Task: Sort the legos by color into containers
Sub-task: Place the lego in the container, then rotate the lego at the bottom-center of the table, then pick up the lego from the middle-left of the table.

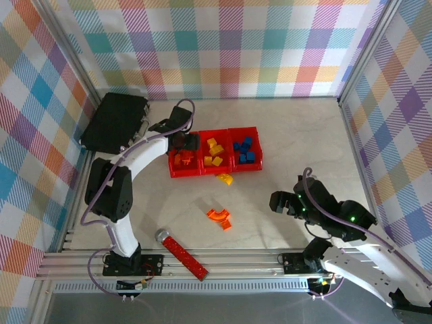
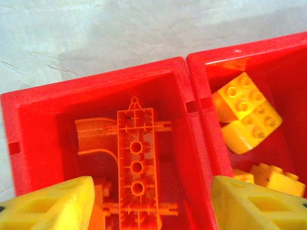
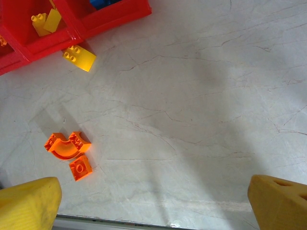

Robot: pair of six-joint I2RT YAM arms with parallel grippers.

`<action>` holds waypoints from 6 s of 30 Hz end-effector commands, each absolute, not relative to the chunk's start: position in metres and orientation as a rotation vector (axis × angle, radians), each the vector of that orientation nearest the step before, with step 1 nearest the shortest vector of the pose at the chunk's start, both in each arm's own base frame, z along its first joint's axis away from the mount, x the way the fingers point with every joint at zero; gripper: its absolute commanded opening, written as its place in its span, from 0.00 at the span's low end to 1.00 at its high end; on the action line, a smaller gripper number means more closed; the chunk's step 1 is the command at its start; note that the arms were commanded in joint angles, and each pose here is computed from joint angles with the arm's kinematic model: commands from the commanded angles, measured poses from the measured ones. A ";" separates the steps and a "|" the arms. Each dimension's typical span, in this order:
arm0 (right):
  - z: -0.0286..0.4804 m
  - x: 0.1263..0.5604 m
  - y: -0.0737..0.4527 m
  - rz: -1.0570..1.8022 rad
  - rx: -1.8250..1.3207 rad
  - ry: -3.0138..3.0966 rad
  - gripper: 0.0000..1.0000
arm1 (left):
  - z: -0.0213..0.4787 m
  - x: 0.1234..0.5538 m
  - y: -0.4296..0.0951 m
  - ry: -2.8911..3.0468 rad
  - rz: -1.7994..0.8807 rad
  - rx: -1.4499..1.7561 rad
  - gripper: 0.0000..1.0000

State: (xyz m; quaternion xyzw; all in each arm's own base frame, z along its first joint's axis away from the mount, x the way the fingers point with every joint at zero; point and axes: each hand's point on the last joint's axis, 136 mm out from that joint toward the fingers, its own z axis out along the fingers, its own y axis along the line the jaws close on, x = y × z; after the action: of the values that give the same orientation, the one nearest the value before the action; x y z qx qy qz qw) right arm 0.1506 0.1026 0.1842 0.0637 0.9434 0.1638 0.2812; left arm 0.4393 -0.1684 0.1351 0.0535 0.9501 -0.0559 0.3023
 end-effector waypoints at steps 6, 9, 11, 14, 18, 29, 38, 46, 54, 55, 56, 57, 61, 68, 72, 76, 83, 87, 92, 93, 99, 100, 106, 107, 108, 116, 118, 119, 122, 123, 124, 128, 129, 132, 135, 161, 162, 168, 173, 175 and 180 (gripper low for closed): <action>0.184 0.158 0.110 0.449 0.146 2.519 1.00 | 0.265 0.384 -0.160 2.188 -0.256 0.285 0.89; 0.181 0.163 0.116 0.446 0.131 2.522 1.00 | 0.300 0.350 -0.152 2.059 -0.279 0.336 1.00; 0.182 0.167 0.120 0.450 0.130 2.520 1.00 | 0.312 0.330 -0.143 2.013 -0.273 0.356 1.00; 0.184 0.173 0.128 0.472 0.124 2.509 1.00 | 0.318 0.316 -0.130 1.991 -0.258 0.310 1.00; 0.184 0.176 0.138 0.511 0.112 2.514 1.00 | 0.316 0.311 -0.123 1.987 -0.342 0.129 1.00; 0.172 0.164 0.131 0.535 0.144 2.531 0.99 | 0.249 0.244 -0.083 2.362 -0.272 -0.215 0.96; 0.153 0.177 0.162 0.594 0.069 2.574 0.99 | 0.158 0.168 -0.097 2.481 -0.398 -0.611 0.83; 0.149 0.177 0.174 0.646 0.072 2.603 0.98 | 0.141 0.171 -0.157 2.445 -0.453 -0.686 0.92; 0.155 0.163 0.145 0.614 0.125 2.552 0.99 | 0.119 0.172 -0.214 2.452 -0.581 -0.879 0.97; 0.154 0.161 0.142 0.606 0.124 2.549 0.99 | 0.115 0.171 -0.223 2.461 -0.602 -0.937 0.97; 0.155 0.160 0.139 0.600 0.127 2.548 0.99 | 0.110 0.168 -0.228 2.487 -0.589 -0.975 0.97; 0.154 0.159 0.137 0.593 0.128 2.550 0.99 | 0.105 0.165 -0.233 2.511 -0.575 -1.003 0.98; 0.153 0.157 0.133 0.571 0.125 2.557 0.99 | 0.084 0.157 -0.265 2.602 -0.604 -1.069 1.00; 0.154 0.154 0.127 0.574 0.137 2.538 0.99 | 0.049 0.151 -0.306 2.682 -0.708 -1.162 1.00; 0.154 0.152 0.125 0.564 0.136 2.543 0.99 | 0.040 0.153 -0.311 2.674 -0.692 -1.180 1.00; 0.154 0.152 0.124 0.561 0.137 2.543 0.99 | 0.034 0.160 -0.310 2.649 -0.641 -1.166 1.00; 0.153 0.149 0.121 0.562 0.142 2.543 0.99 | 0.025 0.172 -0.292 2.591 -0.507 -1.152 1.00; 0.152 0.148 0.118 0.554 0.144 2.540 0.99 | 0.025 0.187 -0.286 2.555 -0.479 -1.140 0.98; 0.153 0.146 0.116 0.548 0.147 2.538 0.99 | 0.031 0.210 -0.282 2.528 -0.424 -1.103 0.96; 0.154 0.146 0.115 0.549 0.148 2.536 0.99 | 0.032 0.213 -0.281 2.526 -0.420 -1.098 0.96; 0.154 0.144 0.111 0.537 0.153 2.533 0.99 | 0.036 0.236 -0.284 2.515 -0.405 -1.072 0.93; 0.154 0.144 0.110 0.534 0.158 2.533 0.99 | 0.037 0.239 -0.285 2.520 -0.401 -1.058 0.93; 0.156 0.142 0.106 0.528 0.161 2.527 0.99 | 0.039 0.254 -0.285 2.550 -0.327 -0.953 0.91; 0.156 0.142 0.106 0.527 0.160 2.527 0.99 | 0.041 0.257 -0.285 2.553 -0.312 -0.926 0.90; 0.157 0.142 0.106 0.526 0.160 2.525 0.99 | 0.042 0.261 -0.283 2.554 -0.291 -0.912 0.90; 0.156 0.140 0.105 0.524 0.159 2.529 0.99 | 0.080 0.289 -0.295 2.608 -0.191 -0.506 0.92; 0.156 0.139 0.103 0.520 0.164 2.532 0.99 | 0.100 0.287 -0.290 2.594 -0.166 -0.433 0.93; 0.156 0.139 0.103 0.523 0.163 2.528 0.99 | 0.111 0.284 -0.287 2.585 -0.171 -0.398 0.94; 0.156 0.139 0.103 0.533 0.166 2.522 0.99 | 0.133 0.267 -0.265 2.561 -0.164 -0.414 0.95; 0.156 0.139 0.104 0.535 0.166 2.521 0.99 | 0.135 0.261 -0.258 2.563 -0.167 -0.445 0.95; 0.155 0.140 0.105 0.539 0.165 2.521 0.99 | 0.138 0.254 -0.251 2.560 -0.179 -0.487 0.95; 0.151 0.145 0.115 0.558 0.153 2.532 0.99 | 0.120 0.231 -0.241 2.565 -0.240 -0.690 0.93; 0.150 0.147 0.118 0.563 0.149 2.537 0.99 | 0.114 0.227 -0.243 2.571 -0.249 -0.716 0.93; 0.148 0.149 0.125 0.570 0.136 2.558 0.99 | 0.093 0.222 -0.255 2.624 -0.259 -0.760 0.94; 0.151 0.149 0.125 0.567 0.130 2.561 0.99 | 0.076 0.221 -0.271 2.673 -0.280 -0.760 0.94; 0.151 0.137 0.105 0.553 0.163 2.531 0.99 | 0.036 0.231 -0.315 2.788 -0.239 -0.661 0.93; 0.152 0.137 0.105 0.554 0.162 2.529 0.99 | 0.036 0.233 -0.318 2.793 -0.234 -0.642 0.93; 0.153 0.135 0.105 0.563 0.166 2.525 0.99 | 0.035 0.240 -0.325 2.818 -0.164 -0.467 0.88; 0.153 0.135 0.104 0.565 0.169 2.522 0.99 | 0.046 0.241 -0.322 2.831 -0.101 -0.247 0.88; 0.153 0.136 0.104 0.561 0.166 2.526 0.99 | 0.052 0.240 -0.317 2.828 -0.059 -0.160 0.89; 0.153 0.137 0.106 0.559 0.162 2.526 0.99 | 0.058 0.233 -0.298 2.849 0.059 -0.007 0.91</action>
State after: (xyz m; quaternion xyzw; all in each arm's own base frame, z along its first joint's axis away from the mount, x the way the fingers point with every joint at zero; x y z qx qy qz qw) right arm 0.1373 0.1092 0.1564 0.0561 0.9350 0.2180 0.2740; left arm 0.2402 -0.3137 0.0413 -0.0609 0.9876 -0.0167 0.1438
